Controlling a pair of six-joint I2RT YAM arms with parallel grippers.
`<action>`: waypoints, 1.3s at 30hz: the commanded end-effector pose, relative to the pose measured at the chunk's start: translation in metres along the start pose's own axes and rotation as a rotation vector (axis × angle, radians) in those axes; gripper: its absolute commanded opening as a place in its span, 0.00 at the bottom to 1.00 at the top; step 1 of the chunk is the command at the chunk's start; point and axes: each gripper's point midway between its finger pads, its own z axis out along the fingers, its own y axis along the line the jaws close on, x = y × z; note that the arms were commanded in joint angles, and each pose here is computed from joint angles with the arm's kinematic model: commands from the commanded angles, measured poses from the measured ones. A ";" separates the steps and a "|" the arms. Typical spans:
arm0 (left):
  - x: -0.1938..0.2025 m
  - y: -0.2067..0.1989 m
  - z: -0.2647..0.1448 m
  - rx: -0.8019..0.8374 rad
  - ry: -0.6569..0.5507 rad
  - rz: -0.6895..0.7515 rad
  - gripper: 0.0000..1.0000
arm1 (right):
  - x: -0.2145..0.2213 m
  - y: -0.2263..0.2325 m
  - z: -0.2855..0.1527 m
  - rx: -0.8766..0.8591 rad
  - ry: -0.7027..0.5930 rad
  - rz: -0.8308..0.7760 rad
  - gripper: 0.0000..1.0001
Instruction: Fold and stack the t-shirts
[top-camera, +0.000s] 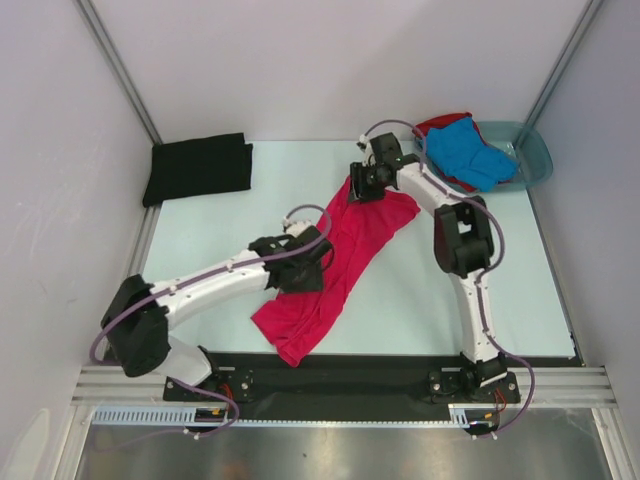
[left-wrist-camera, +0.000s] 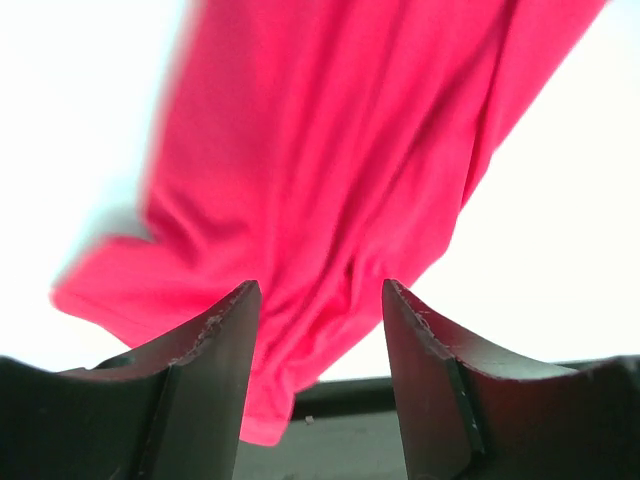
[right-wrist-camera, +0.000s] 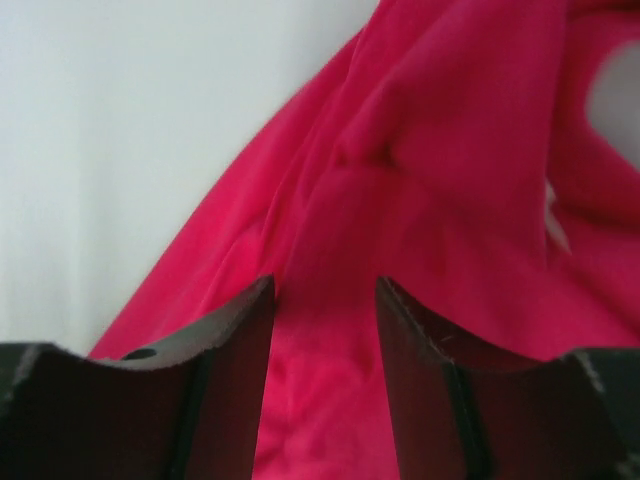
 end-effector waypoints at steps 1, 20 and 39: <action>-0.053 0.025 -0.031 -0.038 -0.190 -0.038 0.58 | -0.094 0.037 -0.112 0.047 -0.373 -0.157 0.51; -0.086 0.009 0.028 0.041 -0.240 0.223 1.00 | 0.017 -0.034 -0.084 0.392 -0.201 0.023 0.50; -0.022 -0.002 0.080 0.027 -0.034 0.367 1.00 | 0.047 -0.051 -0.037 0.578 -0.060 -0.040 0.51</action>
